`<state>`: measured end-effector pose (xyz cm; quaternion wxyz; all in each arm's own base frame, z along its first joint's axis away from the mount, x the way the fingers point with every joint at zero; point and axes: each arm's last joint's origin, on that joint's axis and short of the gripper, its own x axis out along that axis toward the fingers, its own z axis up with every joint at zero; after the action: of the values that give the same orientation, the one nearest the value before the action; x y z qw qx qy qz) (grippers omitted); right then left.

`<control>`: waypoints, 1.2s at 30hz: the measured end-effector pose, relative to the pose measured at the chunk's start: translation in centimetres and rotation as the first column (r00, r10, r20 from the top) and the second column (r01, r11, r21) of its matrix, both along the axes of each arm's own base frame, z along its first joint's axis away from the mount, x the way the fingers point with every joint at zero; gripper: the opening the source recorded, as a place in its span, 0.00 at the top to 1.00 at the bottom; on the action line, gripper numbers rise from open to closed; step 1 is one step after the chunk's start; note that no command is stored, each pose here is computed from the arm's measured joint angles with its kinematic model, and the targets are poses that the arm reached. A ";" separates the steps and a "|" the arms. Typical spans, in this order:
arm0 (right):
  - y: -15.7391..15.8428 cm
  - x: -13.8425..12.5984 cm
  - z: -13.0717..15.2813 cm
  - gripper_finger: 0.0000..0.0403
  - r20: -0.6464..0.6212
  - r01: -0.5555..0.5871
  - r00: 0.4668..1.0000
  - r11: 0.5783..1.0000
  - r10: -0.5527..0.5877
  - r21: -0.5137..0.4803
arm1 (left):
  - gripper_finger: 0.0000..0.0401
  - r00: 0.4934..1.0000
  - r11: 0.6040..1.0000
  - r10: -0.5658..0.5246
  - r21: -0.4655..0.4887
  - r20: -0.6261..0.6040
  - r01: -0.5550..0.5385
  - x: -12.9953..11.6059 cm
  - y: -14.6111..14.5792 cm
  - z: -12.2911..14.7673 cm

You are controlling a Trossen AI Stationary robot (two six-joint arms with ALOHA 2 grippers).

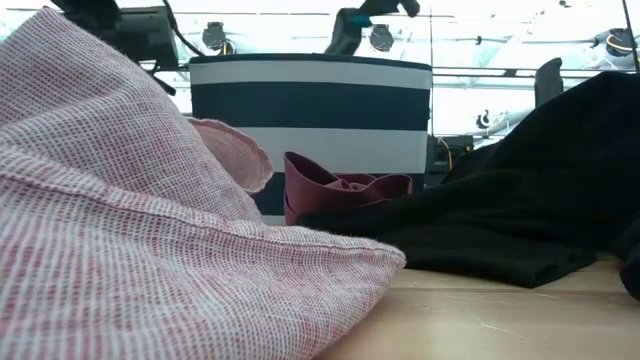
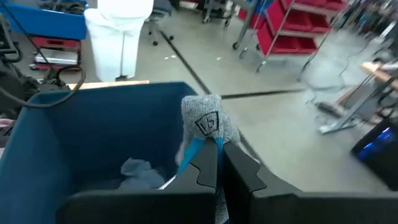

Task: Sort clothes
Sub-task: Put the gray sock into the blue laundry bin

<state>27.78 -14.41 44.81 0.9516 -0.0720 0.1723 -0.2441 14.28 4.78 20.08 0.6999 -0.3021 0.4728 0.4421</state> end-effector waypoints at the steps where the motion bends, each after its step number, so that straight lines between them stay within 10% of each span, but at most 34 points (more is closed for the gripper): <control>1: -0.5 0.0 -0.2 1.00 -0.003 0.005 1.000 1.000 -0.004 0.017 | 0.68 1.000 1.000 -0.001 -0.001 0.001 0.001 0.0 0.0 0.0; 13: -3.8 4.0 -5.9 0.98 -0.147 -0.010 0.989 0.985 0.035 0.169 | 0.68 1.000 0.998 -0.031 -0.046 0.005 0.031 0.0 -0.2 -0.1; 27: -2.5 2.9 -6.9 0.48 -0.293 0.013 0.954 0.967 0.065 0.255 | 0.68 0.993 0.996 0.085 -0.007 -0.086 -0.086 -1.0 -0.2 -0.2; 36: -0.7 2.3 -7.1 0.37 -0.363 0.014 0.926 0.948 0.108 0.318 | 0.68 0.958 0.964 0.263 -0.005 -0.112 -0.265 -2.3 -0.5 -2.9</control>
<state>30.11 -15.09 37.74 0.9057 0.0309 0.3860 -0.1722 12.00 4.25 17.19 0.6045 -0.3446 0.4706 0.5426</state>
